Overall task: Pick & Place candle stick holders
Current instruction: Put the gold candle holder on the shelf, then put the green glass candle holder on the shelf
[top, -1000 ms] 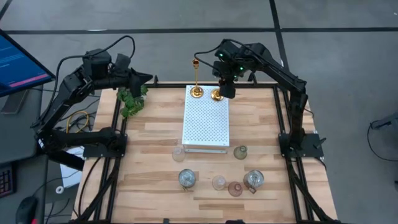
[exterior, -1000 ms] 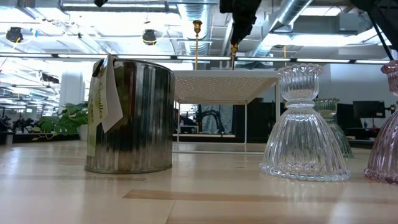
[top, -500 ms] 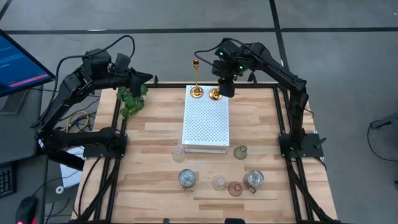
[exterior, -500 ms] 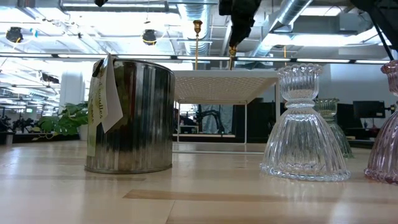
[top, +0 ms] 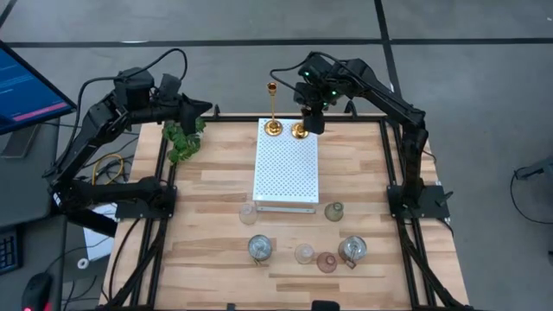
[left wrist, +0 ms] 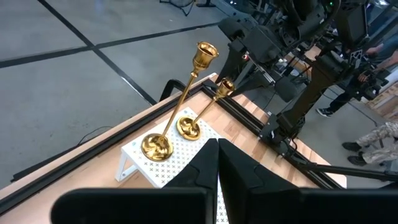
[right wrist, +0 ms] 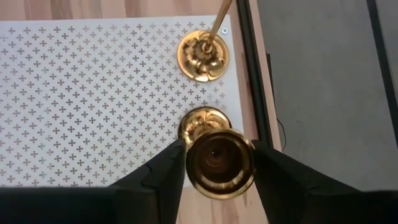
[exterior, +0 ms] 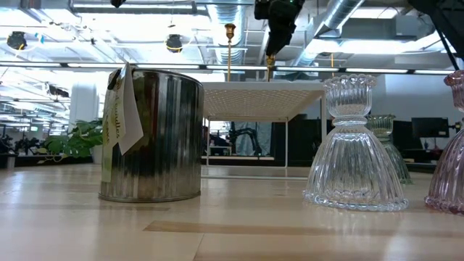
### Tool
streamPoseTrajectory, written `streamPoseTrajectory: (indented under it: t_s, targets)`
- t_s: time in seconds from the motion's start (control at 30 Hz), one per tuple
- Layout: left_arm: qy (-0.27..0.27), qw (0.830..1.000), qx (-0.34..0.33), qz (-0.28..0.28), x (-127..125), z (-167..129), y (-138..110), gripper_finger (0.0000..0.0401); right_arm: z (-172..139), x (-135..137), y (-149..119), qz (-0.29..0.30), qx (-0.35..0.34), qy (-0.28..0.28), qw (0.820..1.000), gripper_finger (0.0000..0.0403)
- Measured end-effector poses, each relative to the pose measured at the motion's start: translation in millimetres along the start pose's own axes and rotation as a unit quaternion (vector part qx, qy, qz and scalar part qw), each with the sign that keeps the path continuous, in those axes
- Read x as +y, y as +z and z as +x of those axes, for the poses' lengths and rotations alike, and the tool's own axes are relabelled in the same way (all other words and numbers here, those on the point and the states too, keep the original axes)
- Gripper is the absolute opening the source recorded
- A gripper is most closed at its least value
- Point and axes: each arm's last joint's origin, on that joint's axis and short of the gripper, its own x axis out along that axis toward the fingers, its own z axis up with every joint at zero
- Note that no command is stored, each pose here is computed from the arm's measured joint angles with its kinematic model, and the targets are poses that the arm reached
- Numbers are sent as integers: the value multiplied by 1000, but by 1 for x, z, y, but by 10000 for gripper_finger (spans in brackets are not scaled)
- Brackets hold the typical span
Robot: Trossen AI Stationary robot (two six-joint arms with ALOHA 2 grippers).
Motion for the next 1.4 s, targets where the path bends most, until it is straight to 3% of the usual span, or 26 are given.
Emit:
streamPoseTrajectory:
  t_s: [0.3,0.63,1.03,1.23,1.4]
  targets:
    - [-1,1000,-2,1,0,0,0,10,0,0,0,0,-2,-1,1000,228]
    - [-1,1000,-3,1,0,0,1,10,0,-1,4,0,-18,-8,1000,256]
    - [-1,1000,-3,1,0,0,1,10,-4,-2,4,2,-14,-31,999,352]
    - [-1,1000,-3,1,0,0,1,10,-32,-1,-2,-2,-33,-63,997,360]
    - [-25,1000,4,1,-2,0,0,10,-95,10,-36,49,-46,-80,995,353]
